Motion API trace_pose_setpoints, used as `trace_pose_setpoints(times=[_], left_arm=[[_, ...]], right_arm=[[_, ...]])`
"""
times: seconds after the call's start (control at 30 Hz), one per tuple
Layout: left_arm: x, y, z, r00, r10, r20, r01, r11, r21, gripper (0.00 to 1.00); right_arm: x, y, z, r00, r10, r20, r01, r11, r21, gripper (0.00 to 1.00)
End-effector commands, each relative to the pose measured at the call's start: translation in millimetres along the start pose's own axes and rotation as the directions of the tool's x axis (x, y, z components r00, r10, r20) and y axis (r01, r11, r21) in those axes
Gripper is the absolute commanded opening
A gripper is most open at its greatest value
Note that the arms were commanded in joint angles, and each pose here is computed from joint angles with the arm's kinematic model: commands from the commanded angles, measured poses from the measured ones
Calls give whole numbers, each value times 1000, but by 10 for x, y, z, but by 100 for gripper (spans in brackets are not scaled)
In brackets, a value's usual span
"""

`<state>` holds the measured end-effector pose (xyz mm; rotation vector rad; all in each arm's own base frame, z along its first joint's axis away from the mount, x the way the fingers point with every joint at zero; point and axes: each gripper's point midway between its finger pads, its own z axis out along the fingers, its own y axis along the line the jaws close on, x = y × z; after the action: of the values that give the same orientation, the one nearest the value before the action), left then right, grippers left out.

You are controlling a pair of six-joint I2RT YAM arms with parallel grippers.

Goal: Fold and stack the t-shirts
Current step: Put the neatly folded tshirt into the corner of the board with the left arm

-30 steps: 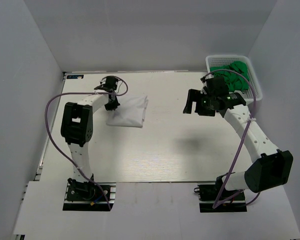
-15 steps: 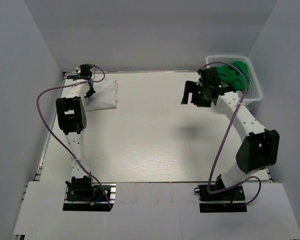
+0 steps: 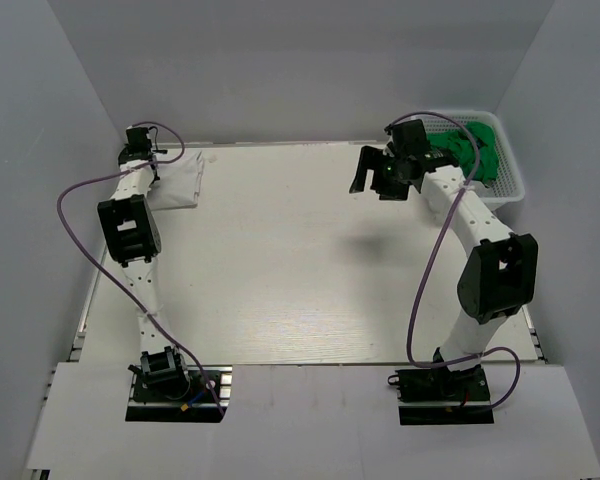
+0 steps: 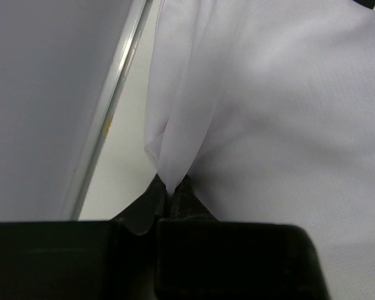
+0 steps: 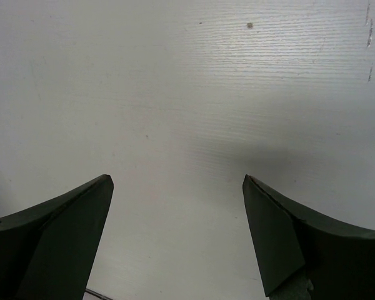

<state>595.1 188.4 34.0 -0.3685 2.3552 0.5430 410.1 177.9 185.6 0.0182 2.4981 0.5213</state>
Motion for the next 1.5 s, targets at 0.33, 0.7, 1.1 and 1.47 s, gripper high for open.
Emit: trace_pose_setpoints(times=[0.33, 0.7, 1.1, 1.47], left_arm=[[-112, 292, 66, 996, 79, 30, -76, 994, -80, 92], [-790, 760, -832, 978, -144, 150, 169, 970, -174, 100], [-249, 740, -2279, 927, -374, 24, 374, 927, -24, 100], [1209, -505, -4214, 901, -432, -35, 289, 538, 792, 100]], right_arm=[[-94, 291, 3, 1000, 19, 8, -17, 990, -141, 90], [-69, 461, -202, 997, -37, 69, 52, 968, -245, 90], [428, 344, -727, 987, -29, 155, 71, 960, -271, 90], [1454, 72, -817, 990, -17, 141, 65, 938, -340, 90]])
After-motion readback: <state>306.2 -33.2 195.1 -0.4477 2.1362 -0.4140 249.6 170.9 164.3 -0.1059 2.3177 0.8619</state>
